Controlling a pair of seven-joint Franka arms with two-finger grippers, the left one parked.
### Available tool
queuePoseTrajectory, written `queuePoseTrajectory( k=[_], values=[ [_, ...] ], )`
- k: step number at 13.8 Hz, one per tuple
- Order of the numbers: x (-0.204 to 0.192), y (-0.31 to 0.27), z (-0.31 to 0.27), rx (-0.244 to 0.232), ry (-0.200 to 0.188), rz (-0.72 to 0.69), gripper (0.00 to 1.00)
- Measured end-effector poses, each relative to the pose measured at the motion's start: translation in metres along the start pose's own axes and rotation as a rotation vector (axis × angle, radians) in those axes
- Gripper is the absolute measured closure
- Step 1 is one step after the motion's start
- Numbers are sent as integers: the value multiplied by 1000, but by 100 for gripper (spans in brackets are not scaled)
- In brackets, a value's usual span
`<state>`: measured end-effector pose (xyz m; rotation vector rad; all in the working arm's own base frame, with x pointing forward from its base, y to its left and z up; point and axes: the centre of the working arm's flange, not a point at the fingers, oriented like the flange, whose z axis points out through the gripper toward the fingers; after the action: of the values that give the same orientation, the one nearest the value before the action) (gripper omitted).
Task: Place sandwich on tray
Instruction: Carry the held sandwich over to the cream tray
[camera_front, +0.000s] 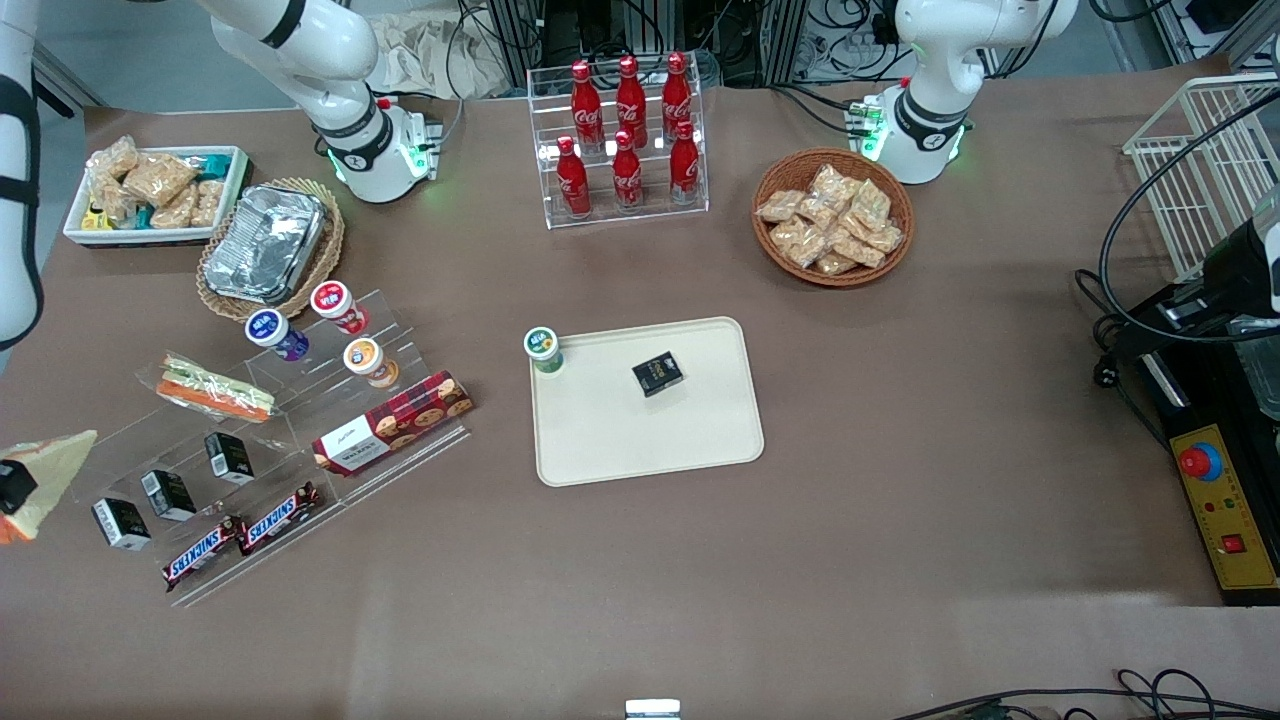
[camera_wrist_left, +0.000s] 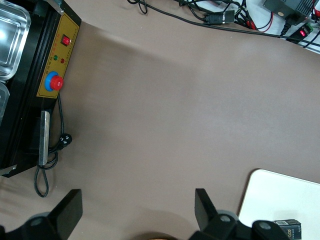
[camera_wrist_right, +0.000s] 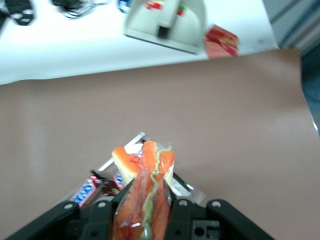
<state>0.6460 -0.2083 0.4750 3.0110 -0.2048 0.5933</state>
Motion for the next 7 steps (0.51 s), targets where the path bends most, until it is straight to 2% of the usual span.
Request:
queuePoseTrajectory(
  k=[3, 7],
  values=[
    [14, -79, -14, 13, -18, -265, 78],
    [13, -203, -22, 68, -3, -514, 78]
  ],
)
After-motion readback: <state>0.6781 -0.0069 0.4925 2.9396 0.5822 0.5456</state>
